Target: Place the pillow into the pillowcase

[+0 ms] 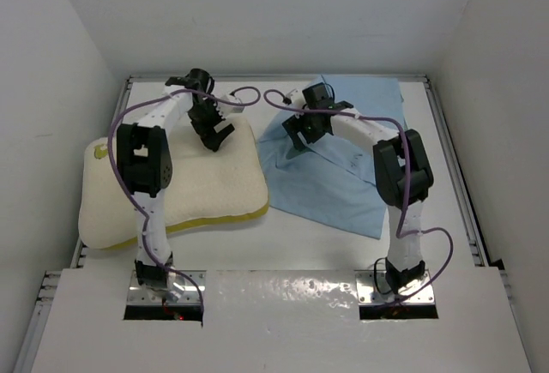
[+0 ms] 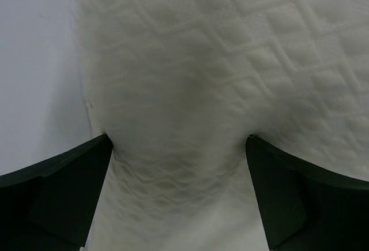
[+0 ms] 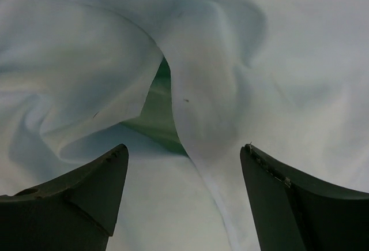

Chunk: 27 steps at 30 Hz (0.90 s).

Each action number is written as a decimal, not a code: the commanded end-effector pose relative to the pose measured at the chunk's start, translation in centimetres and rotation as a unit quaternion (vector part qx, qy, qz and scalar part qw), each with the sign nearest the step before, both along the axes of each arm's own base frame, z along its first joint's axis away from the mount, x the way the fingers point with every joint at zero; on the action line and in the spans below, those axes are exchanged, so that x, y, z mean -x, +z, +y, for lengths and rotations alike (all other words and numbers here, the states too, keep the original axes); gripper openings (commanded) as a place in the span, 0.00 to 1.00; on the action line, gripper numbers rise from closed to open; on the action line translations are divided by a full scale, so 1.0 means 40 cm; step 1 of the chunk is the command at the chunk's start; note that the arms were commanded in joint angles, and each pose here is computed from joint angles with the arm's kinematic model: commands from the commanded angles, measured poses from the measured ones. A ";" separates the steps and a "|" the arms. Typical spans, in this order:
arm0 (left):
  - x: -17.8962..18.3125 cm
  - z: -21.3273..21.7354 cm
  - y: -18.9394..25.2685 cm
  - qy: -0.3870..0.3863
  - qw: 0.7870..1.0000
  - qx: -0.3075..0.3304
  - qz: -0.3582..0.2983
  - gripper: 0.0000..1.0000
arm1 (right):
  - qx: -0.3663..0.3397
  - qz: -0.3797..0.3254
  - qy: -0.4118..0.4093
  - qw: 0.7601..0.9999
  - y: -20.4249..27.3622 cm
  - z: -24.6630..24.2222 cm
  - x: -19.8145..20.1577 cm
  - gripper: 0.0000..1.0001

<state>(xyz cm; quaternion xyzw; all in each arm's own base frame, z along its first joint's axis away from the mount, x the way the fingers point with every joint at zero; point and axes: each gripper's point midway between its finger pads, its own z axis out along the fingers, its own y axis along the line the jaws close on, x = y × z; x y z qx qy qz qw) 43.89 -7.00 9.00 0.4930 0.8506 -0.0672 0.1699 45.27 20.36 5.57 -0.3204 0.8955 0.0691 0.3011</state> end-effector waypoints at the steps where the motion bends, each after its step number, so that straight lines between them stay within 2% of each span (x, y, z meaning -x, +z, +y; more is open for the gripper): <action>1: -0.113 0.013 0.051 0.044 0.996 0.019 -0.079 1.00 | -0.008 -0.030 0.010 0.999 0.006 0.022 -0.044 0.78; 2: -0.172 0.034 0.047 0.076 0.991 0.031 -0.108 1.00 | -0.007 -0.030 0.007 1.000 -0.004 0.021 -0.048 0.78; 3: -0.193 0.039 0.046 0.089 0.988 0.035 -0.117 1.00 | -0.001 -0.024 0.004 1.000 -0.029 0.017 -0.050 0.78; 6: -0.202 0.039 0.011 0.082 0.990 0.040 -0.108 1.00 | 0.003 -0.016 0.000 1.000 -0.062 0.015 -0.052 0.77; 9: -0.096 0.036 -0.095 0.026 0.999 0.026 -0.025 1.00 | 0.001 -0.020 -0.009 1.000 -0.091 0.015 -0.054 0.72; 10: -0.028 0.054 -0.162 0.014 1.000 -0.003 0.021 1.00 | 0.005 -0.024 -0.018 1.000 -0.104 0.010 -0.061 0.70; 13: 0.028 0.107 -0.258 0.017 0.998 -0.056 0.037 0.95 | 0.012 -0.048 -0.050 0.997 -0.105 -0.005 -0.096 0.58; 14: 0.032 0.113 -0.272 0.027 0.997 -0.061 0.035 0.83 | 0.016 -0.058 -0.060 0.996 -0.100 -0.009 -0.108 0.56; 16: 0.032 0.112 -0.287 0.039 0.997 -0.060 0.038 0.69 | 0.015 -0.081 -0.072 0.994 -0.079 -0.012 -0.137 0.56; 17: 0.030 0.108 -0.287 0.043 0.997 -0.055 0.039 0.47 | 0.022 -0.092 -0.081 0.992 -0.070 -0.018 -0.149 0.56; 18: 0.030 0.098 -0.282 0.045 0.997 -0.044 0.043 0.32 | 0.017 -0.106 -0.086 0.991 -0.051 -0.014 -0.167 0.56; 19: 0.015 0.092 -0.266 0.061 0.997 -0.035 0.037 0.12 | 0.015 -0.112 -0.090 0.990 -0.047 -0.015 -0.176 0.56; 20: 0.008 0.090 -0.254 0.072 0.997 -0.030 0.030 0.00 | 0.016 -0.121 -0.096 0.988 -0.041 -0.018 -0.185 0.55; 22: 0.002 0.077 -0.200 0.074 0.997 -0.002 0.015 0.00 | 0.008 -0.140 -0.102 0.985 -0.043 -0.015 -0.200 0.54; 24: 0.007 0.074 -0.158 0.073 0.997 0.009 0.004 0.00 | 0.010 -0.150 -0.099 0.984 -0.067 -0.015 -0.209 0.47; 25: 0.003 0.076 -0.116 0.064 0.998 0.008 -0.015 0.00 | 0.011 -0.149 -0.097 0.984 -0.076 -0.014 -0.211 0.38; 26: 0.005 0.088 -0.100 0.067 0.998 -0.003 -0.021 0.00 | 0.012 -0.144 -0.096 0.985 -0.095 -0.012 -0.211 0.20; 27: 0.008 0.094 -0.077 0.068 0.997 -0.008 -0.024 0.00 | 0.009 -0.147 -0.104 0.984 -0.098 -0.013 -0.215 0.11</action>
